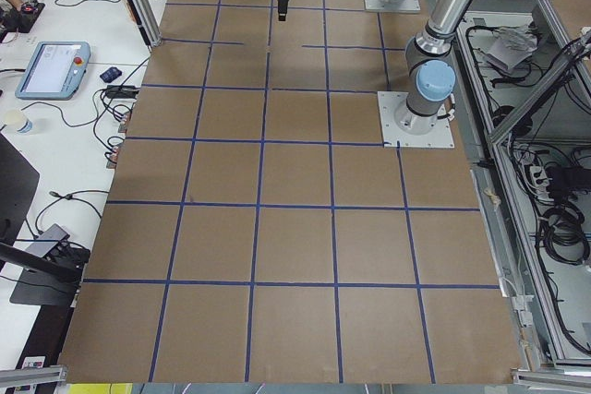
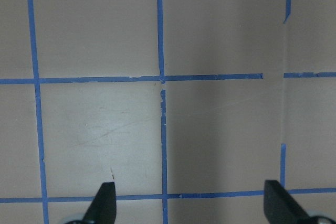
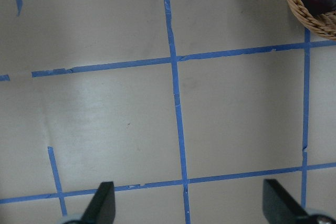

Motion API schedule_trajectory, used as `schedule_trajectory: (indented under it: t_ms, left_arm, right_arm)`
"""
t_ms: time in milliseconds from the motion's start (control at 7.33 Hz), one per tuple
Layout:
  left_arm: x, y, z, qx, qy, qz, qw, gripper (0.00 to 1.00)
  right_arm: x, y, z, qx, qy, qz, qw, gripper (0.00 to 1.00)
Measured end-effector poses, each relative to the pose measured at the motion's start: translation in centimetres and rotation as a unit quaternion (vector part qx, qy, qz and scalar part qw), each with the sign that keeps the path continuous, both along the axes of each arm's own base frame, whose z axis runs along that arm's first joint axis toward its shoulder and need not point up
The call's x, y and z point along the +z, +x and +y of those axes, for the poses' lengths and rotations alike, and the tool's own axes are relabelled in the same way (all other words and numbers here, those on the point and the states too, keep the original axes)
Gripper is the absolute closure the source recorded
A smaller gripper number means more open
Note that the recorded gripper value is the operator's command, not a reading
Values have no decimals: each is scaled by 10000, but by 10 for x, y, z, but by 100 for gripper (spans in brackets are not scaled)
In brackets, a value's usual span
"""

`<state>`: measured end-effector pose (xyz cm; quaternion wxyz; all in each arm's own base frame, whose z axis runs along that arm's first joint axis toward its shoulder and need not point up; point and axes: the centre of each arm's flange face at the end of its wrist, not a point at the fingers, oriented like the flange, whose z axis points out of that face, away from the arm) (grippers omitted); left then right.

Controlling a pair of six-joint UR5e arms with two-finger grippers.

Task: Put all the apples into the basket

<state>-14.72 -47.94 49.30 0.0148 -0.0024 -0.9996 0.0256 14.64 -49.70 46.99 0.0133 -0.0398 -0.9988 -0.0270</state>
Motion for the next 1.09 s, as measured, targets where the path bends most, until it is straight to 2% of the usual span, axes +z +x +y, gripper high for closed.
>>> schedule_trajectory:
  t_ms: [409, 682, 1091]
  left_arm:
    - [0, 0, 0, 3, 4, -3, 10000, 0]
    - [0, 0, 0, 3, -4, -6, 10000, 0]
    - [1, 1, 0, 8, -6, -7, 10000, 0]
  right_arm:
    - [14, -1, 8, 8, -88, 27, 10000, 0]
    - [18, -20, 10, -133, -34, 14, 9999, 0]
    - [20, -24, 12, -165, -13, 9, 9999, 0]
